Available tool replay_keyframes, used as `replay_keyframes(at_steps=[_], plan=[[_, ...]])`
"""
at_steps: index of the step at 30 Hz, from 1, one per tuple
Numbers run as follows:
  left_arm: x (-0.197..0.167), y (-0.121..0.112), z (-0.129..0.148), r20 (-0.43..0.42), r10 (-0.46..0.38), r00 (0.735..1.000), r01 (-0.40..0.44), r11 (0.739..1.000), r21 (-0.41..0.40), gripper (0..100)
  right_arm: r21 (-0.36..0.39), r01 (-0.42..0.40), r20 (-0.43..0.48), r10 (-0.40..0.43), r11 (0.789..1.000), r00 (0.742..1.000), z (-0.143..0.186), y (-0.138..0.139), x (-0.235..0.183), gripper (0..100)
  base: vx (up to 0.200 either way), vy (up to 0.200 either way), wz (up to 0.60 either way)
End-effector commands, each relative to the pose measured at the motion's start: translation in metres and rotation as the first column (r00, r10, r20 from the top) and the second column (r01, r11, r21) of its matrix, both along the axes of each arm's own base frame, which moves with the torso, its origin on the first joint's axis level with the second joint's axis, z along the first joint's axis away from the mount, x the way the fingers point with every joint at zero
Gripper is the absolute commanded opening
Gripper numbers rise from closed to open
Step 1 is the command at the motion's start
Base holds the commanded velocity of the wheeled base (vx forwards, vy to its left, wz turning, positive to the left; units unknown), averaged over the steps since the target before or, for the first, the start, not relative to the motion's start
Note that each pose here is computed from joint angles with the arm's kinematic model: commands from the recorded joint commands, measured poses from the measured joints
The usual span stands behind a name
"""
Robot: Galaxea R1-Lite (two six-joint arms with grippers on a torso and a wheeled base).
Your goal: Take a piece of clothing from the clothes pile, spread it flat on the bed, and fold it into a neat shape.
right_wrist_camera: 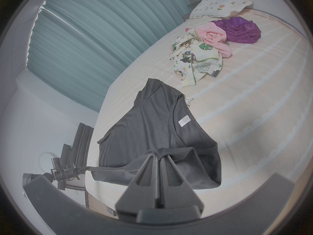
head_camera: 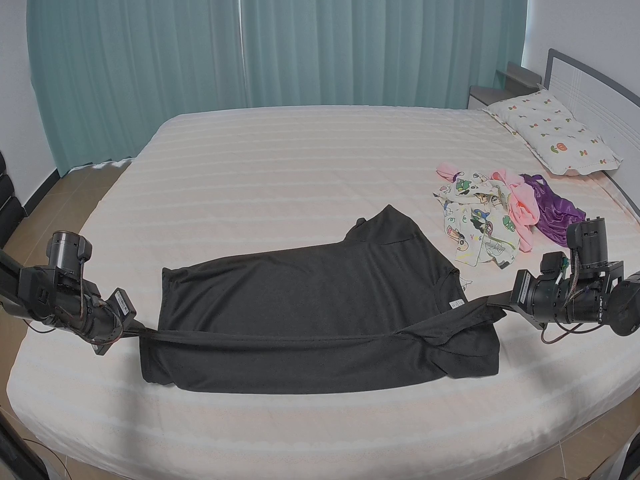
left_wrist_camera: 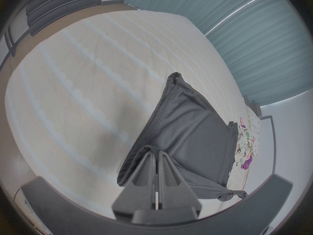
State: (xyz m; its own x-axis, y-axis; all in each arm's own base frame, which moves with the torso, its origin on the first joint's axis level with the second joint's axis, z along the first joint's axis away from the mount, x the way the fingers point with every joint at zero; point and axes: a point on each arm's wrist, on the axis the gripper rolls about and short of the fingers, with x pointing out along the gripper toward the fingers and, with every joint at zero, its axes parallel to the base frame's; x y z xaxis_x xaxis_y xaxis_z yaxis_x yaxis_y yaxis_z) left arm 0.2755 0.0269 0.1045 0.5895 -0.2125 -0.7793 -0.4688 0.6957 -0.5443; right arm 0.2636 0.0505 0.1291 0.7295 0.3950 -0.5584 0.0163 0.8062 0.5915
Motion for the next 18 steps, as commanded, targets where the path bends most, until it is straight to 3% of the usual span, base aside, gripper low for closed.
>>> replay_keyframes(at_steps=[1, 13, 18], plan=[[0.013, -0.004, -0.013, -0.039, -0.017, 0.999, 0.017, 1.000, -0.004, 0, 0.010, 0.011, -0.029, -0.011, 1.000, 1.000, -0.007, 0.001, 0.008, 0, 0.000, 0.000, 0.00], [0.041, -0.006, -0.027, -0.070, 0.026, 0.997, -0.028, 0.999, -0.033, 0, 0.031, 0.039, -0.066, -0.036, 0.999, 0.997, -0.014, 0.000, 0.012, 0, 0.000, 0.000, 0.00], [0.045, -0.005, -0.038, -0.100, 0.051, 0.994, -0.052, 0.999, -0.003, 0, 0.039, 0.047, -0.092, -0.044, 0.998, 0.995, -0.019, 0.001, 0.015, 0, 0.000, 0.000, 0.00]])
